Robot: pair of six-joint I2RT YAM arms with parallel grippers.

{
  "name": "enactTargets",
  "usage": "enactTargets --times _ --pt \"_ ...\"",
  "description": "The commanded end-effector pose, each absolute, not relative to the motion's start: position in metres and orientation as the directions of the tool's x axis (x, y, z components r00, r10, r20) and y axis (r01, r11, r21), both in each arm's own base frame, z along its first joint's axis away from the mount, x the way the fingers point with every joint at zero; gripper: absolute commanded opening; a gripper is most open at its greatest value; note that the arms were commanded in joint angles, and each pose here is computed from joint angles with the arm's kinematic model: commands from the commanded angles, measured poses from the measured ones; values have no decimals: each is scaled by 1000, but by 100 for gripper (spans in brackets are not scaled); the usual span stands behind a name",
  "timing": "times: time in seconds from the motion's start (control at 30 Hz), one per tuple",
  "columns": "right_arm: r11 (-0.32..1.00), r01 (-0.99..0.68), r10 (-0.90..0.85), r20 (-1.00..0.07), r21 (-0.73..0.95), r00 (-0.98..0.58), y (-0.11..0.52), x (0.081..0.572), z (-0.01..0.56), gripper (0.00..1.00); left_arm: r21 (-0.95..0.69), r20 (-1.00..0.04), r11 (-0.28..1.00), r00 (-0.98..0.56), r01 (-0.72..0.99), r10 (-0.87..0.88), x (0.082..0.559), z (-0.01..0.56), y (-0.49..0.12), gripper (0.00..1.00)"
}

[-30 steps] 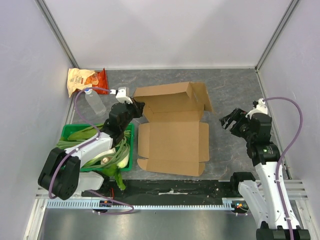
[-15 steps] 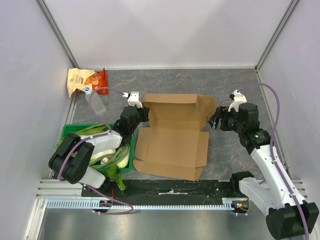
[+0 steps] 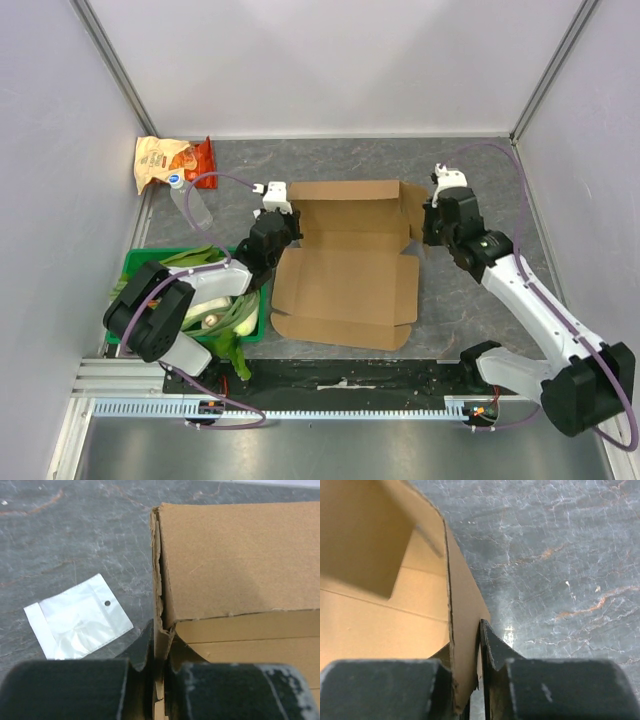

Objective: Fold the paper box

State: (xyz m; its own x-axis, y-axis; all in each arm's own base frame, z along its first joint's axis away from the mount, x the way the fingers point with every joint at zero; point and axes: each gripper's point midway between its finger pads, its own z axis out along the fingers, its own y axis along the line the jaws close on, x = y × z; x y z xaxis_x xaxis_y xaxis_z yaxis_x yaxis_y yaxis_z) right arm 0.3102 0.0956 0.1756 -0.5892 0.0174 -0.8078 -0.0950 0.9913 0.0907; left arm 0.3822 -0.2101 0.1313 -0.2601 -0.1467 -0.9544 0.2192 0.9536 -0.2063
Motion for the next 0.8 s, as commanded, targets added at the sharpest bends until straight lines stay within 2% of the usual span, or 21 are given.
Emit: enactTargets --times 0.0,0.2,0.3,0.33,0.37,0.43,0.5,0.67,0.77 --pt "996 -27 49 -813 79 -580 108 319 207 12 -188 -978 963 -126 191 -166 397 176 -225 2" --pt "982 58 177 -755 182 -631 123 320 199 4 -189 -978 964 -126 189 -167 391 177 -242 2" --pt "973 74 215 -750 218 -625 126 320 187 4 -209 -974 955 -133 209 -184 386 179 -250 2" --pt "978 73 198 -754 195 -626 123 320 181 5 -199 -976 957 -128 211 -174 385 180 -251 2" --pt "986 130 161 -784 104 -599 103 324 182 6 -185 -979 959 -128 215 -160 385 179 -252 2" --pt "993 109 30 -805 -43 -593 86 329 187 6 -156 -984 958 -120 239 -131 384 180 -256 2" --pt "993 53 -56 -809 -107 -585 84 331 197 7 -133 -988 957 -115 256 -106 382 175 -256 2" --pt "987 -156 -124 -815 -42 -565 116 330 205 7 -84 -995 943 -70 322 -65 376 172 -260 2" --pt "992 -105 -121 -809 -74 -576 106 332 203 11 -68 -997 944 -67 323 -49 377 170 -258 2"
